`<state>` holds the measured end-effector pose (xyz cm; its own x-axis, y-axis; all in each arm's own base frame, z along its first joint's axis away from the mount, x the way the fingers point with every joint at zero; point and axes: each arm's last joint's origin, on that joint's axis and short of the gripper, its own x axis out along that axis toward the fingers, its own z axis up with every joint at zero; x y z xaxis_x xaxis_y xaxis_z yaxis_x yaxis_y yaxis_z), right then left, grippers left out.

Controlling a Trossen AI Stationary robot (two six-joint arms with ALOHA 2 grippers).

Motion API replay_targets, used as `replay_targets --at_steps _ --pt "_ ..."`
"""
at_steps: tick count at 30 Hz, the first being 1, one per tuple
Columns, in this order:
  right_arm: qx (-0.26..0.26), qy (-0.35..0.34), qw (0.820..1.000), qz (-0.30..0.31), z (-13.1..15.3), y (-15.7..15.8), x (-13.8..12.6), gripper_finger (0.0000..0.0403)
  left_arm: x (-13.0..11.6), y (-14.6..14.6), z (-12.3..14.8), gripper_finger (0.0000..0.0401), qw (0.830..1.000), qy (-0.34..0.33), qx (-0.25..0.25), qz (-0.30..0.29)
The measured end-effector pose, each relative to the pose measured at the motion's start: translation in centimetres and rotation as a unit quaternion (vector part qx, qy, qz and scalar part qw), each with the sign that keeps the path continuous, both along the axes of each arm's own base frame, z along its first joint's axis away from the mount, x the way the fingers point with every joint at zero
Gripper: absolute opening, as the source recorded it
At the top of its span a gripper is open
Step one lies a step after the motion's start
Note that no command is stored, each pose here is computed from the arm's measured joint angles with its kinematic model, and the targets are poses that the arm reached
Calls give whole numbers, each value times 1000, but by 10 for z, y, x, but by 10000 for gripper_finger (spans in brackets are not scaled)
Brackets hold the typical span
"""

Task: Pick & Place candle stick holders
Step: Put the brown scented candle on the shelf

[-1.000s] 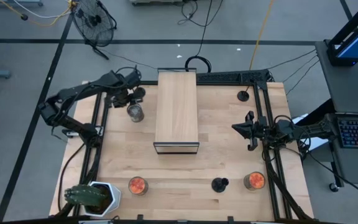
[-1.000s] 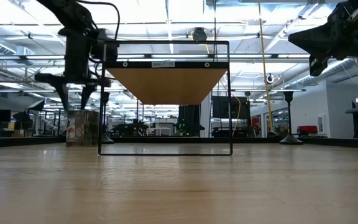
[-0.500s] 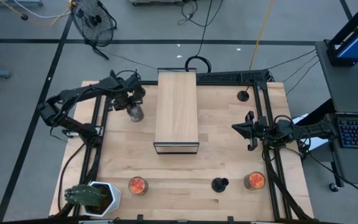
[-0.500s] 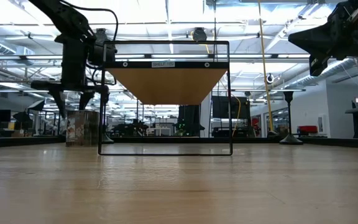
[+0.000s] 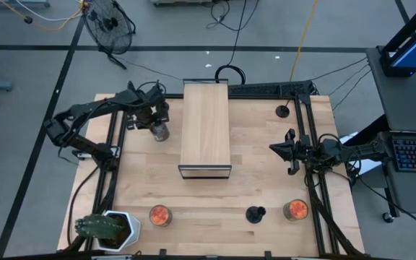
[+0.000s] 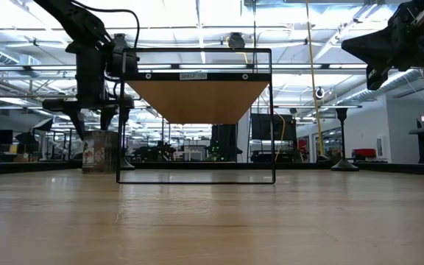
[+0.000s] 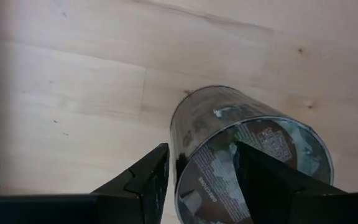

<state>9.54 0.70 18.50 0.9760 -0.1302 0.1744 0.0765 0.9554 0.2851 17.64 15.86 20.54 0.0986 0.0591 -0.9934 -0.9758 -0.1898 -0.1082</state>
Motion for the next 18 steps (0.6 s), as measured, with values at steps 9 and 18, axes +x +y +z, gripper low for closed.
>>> replay_targets --at_steps 9,18 --pt "0 0 1000 0 0 0 0 4 -1 -1 -1 182 1000 11 -5 -12" --pt "0 0 1000 0 0 0 0 4 9 2 -14 181 999 21 -27 -30"
